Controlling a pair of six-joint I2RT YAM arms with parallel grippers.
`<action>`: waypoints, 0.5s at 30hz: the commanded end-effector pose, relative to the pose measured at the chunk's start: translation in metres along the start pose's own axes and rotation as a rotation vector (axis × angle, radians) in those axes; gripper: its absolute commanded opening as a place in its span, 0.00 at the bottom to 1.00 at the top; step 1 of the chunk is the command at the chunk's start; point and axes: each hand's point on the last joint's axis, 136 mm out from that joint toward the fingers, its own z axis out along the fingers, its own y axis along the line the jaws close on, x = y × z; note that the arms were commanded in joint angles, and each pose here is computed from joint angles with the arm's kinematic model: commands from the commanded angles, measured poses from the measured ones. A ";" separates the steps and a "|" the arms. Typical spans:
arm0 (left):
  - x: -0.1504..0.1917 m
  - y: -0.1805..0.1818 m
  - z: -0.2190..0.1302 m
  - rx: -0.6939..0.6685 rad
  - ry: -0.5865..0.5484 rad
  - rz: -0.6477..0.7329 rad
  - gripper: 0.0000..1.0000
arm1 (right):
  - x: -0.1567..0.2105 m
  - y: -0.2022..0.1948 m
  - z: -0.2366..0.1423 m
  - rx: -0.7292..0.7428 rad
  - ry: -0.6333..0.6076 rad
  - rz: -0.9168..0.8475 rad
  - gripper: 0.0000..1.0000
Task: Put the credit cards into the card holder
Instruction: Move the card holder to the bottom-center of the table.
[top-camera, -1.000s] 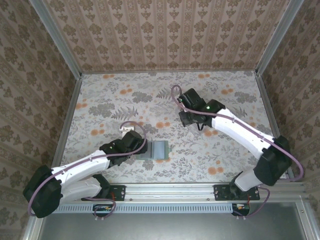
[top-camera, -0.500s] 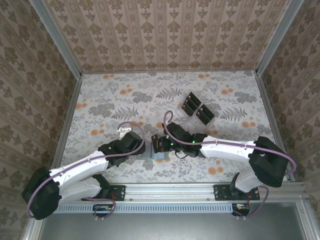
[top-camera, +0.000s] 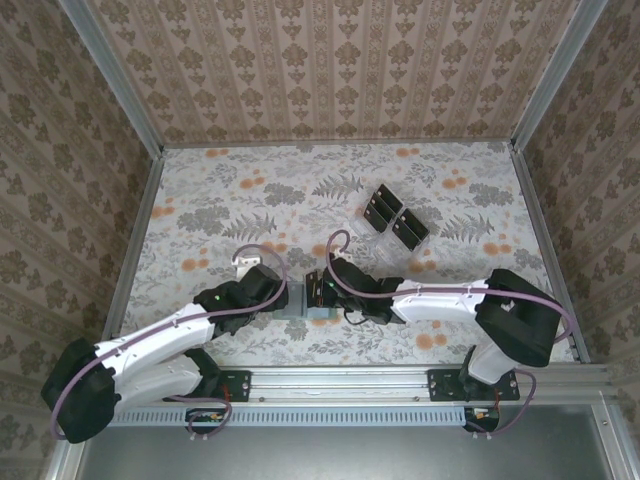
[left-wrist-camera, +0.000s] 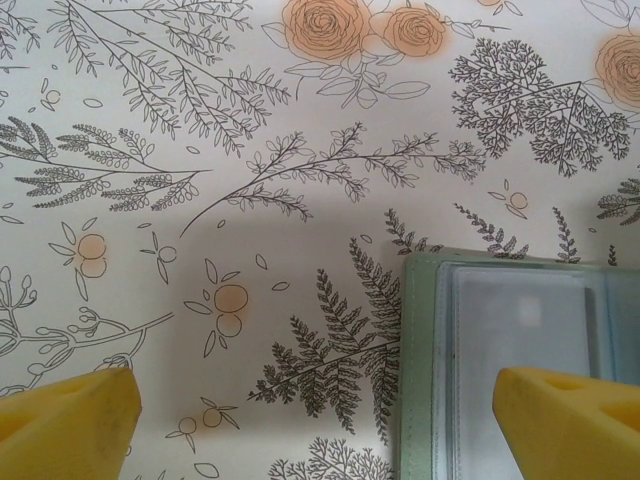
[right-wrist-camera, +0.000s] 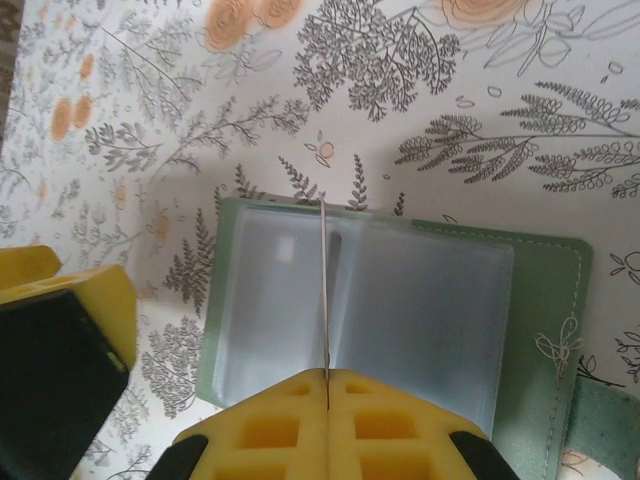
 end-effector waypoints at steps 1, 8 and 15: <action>0.003 0.009 0.000 -0.026 0.000 -0.014 1.00 | 0.006 -0.003 0.006 0.007 -0.003 0.018 0.00; 0.004 0.007 0.000 -0.017 0.000 -0.015 1.00 | 0.016 -0.027 0.006 0.090 0.016 -0.002 0.00; 0.003 -0.001 0.001 0.022 0.002 0.005 1.00 | 0.011 -0.049 0.002 0.167 0.021 -0.050 0.00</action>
